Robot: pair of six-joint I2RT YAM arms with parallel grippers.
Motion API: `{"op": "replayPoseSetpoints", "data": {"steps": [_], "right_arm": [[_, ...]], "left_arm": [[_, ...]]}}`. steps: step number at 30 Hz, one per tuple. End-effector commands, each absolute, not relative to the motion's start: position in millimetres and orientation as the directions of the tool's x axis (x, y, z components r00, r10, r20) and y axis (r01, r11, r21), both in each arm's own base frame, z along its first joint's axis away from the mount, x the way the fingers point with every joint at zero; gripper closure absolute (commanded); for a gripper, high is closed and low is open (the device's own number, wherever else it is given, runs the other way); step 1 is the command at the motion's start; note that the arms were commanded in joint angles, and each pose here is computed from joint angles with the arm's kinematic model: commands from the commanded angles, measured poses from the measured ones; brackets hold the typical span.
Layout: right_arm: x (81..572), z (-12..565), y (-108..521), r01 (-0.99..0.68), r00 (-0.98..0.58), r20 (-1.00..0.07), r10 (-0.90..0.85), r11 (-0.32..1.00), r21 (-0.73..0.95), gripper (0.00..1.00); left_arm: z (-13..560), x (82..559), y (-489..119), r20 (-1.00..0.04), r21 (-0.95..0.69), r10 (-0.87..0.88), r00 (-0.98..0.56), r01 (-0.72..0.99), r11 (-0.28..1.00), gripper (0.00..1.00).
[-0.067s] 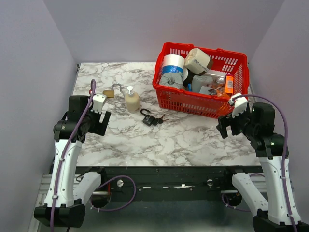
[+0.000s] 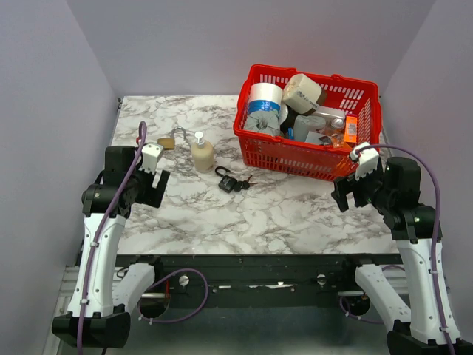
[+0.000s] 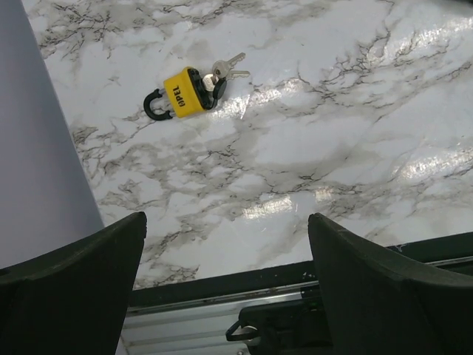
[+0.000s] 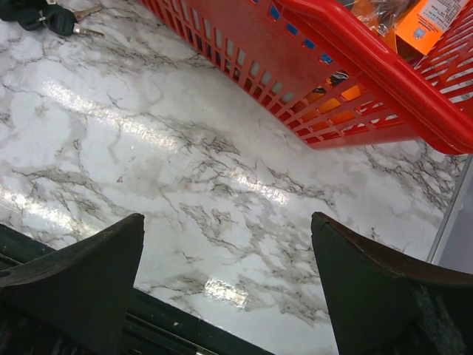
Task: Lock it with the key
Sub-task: Pick up the lock from the center of the board.
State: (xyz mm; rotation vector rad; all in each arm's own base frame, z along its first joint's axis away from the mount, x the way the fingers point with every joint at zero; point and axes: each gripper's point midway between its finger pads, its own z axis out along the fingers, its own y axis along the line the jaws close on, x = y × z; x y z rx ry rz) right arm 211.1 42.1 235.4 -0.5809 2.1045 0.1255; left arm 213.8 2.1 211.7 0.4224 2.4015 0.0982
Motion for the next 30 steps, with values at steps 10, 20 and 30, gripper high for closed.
{"op": "replayPoseSetpoints", "data": {"steps": [10, 20, 30], "right_arm": [[190.7, 253.9, 70.5, -0.631, -0.358, -0.835, -0.419, 0.767, -0.115, 0.00], [186.3, 239.4, 76.3, -0.671, -0.454, -0.782, -0.427, 0.742, -0.016, 0.00], [191.3, 249.1, 90.2, -0.709, -0.481, -0.778, -0.404, 0.701, 0.074, 0.00]], "left_arm": [[197.6, 240.1, -0.4, -0.471, 0.280, 0.683, -0.558, 0.640, 0.716, 0.01], [182.4, 278.9, 34.0, -0.516, 0.332, 0.795, -0.319, 0.780, 0.529, 0.01], [142.0, 304.9, 59.2, -0.515, 0.271, 0.855, -0.065, 0.934, 0.235, 0.01]]}}
